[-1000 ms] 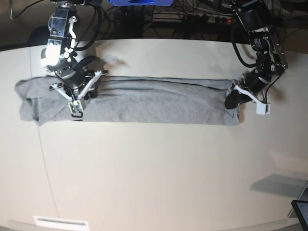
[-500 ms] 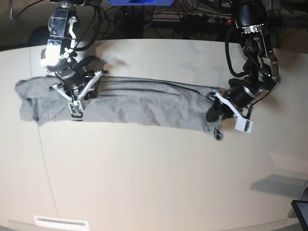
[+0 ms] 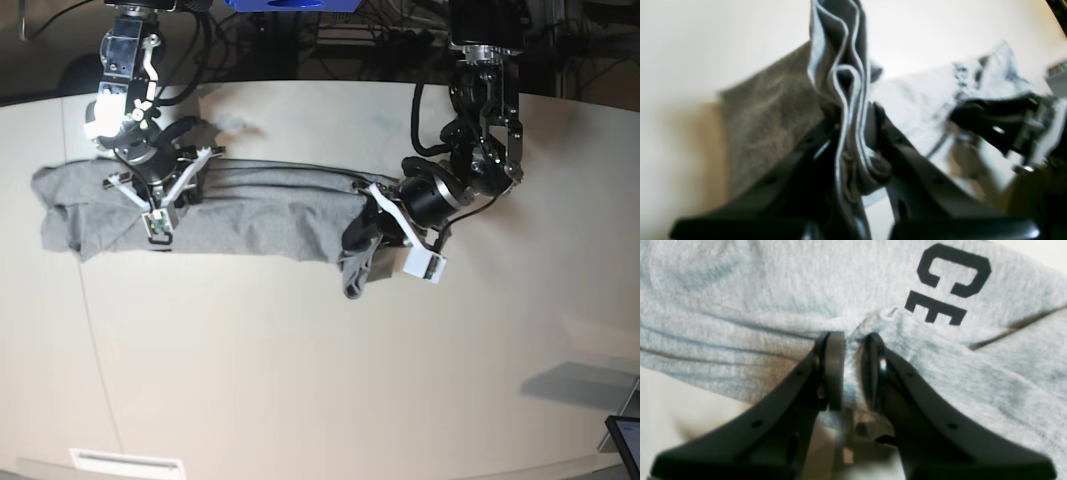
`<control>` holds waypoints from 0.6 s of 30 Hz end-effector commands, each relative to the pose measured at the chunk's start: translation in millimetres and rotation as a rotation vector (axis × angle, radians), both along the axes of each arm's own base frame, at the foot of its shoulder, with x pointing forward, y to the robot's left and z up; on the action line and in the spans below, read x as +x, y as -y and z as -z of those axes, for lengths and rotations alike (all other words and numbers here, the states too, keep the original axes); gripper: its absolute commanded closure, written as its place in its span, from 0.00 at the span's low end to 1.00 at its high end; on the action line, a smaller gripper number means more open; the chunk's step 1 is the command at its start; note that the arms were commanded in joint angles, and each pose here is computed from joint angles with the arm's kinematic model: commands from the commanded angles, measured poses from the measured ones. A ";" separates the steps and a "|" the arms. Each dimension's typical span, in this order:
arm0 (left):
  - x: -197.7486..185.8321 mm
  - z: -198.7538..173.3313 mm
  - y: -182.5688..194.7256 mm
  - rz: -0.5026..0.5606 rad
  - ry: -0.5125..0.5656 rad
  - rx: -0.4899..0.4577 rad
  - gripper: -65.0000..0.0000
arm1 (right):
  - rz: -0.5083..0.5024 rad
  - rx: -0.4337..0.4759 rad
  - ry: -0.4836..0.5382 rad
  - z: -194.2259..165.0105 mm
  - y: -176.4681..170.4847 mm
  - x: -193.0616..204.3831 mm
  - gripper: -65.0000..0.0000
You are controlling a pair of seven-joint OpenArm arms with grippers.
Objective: Fold the T-shirt properly
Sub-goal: 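Fold the strip end held by the left gripper toward the right gripper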
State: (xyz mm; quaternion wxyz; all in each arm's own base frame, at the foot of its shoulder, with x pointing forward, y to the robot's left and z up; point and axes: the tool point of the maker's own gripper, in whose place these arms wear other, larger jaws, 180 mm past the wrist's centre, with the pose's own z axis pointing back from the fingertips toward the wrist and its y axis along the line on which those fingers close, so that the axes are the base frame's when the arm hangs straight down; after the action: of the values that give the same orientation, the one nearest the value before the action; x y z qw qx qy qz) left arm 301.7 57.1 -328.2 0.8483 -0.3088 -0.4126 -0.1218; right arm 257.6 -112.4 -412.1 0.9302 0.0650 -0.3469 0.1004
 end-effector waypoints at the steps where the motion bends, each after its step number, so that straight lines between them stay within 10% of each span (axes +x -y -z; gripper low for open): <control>1: 6.2 -15.2 6.8 0.003 0.046 -0.040 1.00 | 0.000 -0.015 -0.011 0.1 2.8 -1.1 0.81; 18: -6.3 -0.9 91.2 0.048 -0.073 -0.215 1.00 | 0.000 -0.015 -0.011 0.1 2.8 -1.1 0.81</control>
State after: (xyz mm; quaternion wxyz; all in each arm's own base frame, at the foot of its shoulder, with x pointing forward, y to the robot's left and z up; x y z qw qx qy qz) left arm 286.7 -31.8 -344.6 0.8387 -0.3992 -0.3597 -0.0884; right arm 257.5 -112.4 -412.1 0.9303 0.0649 -0.3467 0.1004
